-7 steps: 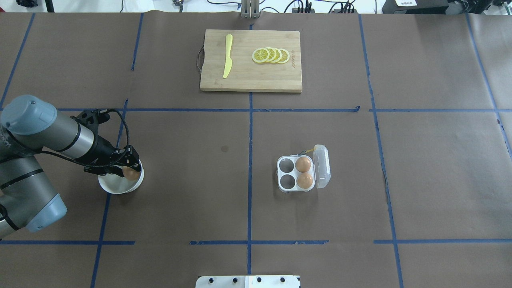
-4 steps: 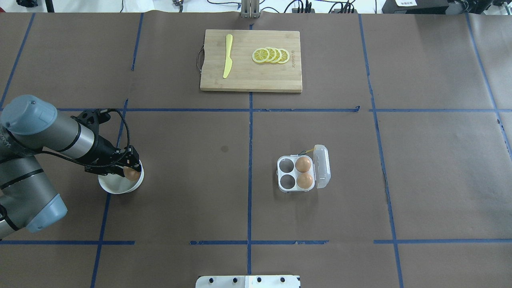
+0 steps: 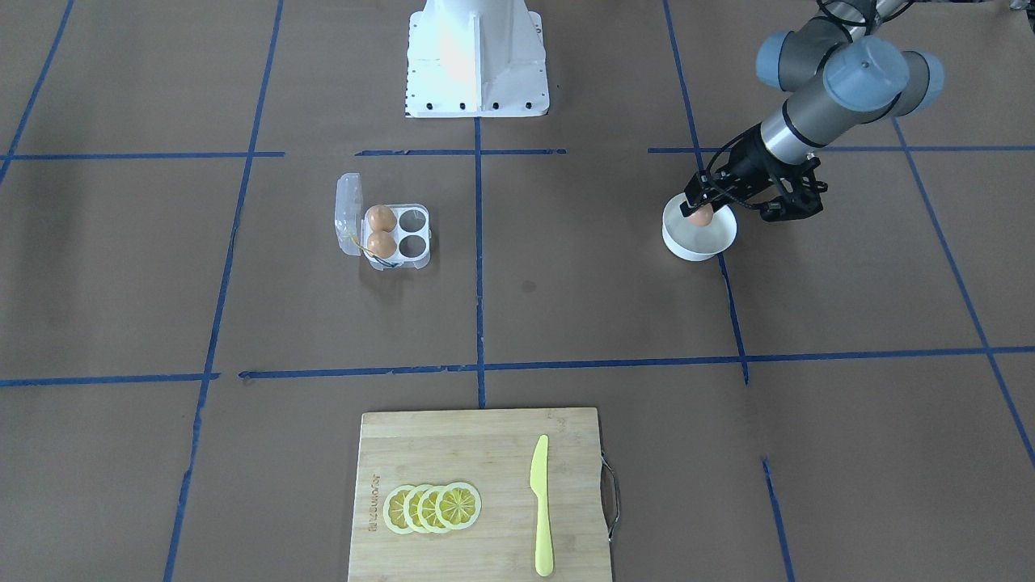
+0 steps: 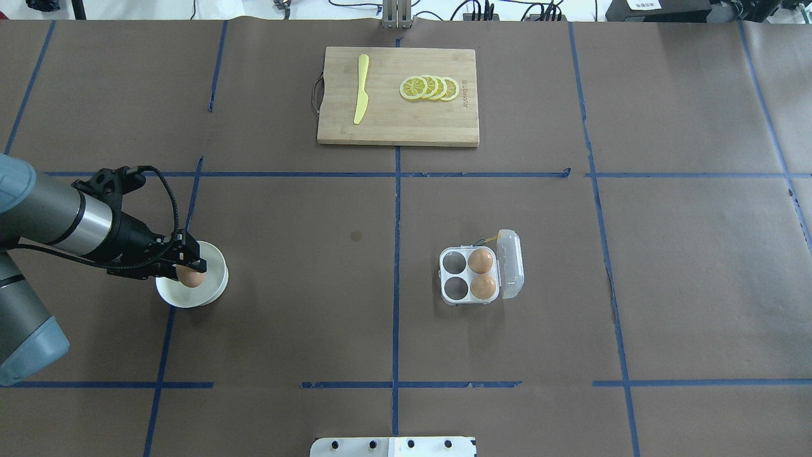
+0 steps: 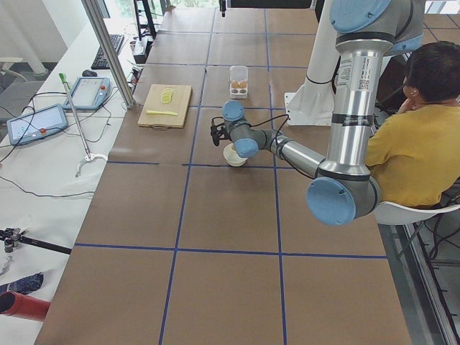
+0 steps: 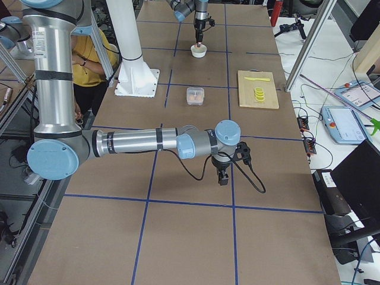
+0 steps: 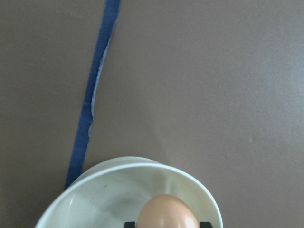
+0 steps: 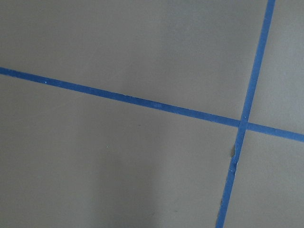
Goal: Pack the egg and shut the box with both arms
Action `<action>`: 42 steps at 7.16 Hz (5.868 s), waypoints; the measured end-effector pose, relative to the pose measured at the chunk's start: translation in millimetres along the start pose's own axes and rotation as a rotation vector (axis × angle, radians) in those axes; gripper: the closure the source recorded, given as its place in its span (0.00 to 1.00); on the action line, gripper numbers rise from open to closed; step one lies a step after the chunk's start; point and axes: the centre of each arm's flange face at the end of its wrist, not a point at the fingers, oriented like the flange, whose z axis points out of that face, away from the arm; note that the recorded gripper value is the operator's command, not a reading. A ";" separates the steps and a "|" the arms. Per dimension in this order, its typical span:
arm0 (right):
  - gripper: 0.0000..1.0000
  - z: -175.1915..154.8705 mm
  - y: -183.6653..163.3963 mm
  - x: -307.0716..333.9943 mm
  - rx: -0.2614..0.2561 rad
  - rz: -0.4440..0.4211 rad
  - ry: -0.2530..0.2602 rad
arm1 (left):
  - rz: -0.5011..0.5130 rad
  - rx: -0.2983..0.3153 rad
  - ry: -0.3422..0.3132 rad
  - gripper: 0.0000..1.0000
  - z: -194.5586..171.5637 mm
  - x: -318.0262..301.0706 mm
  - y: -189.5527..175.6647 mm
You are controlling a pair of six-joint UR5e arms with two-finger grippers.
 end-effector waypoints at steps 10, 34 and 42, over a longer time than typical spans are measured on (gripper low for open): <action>0.00 1.1 -0.2 -1.2 -0.002 -0.002 -0.004 | 0.147 0.020 0.218 1.00 114.1 349.9 79.0; 0.00 107.3 29.8 -593.9 0.090 0.331 -0.246 | 0.281 0.157 0.164 0.00 -26.8 185.0 -66.5; 0.00 98.7 21.5 -459.6 0.120 0.338 -0.061 | 0.466 0.194 0.026 0.00 -73.3 26.6 -87.7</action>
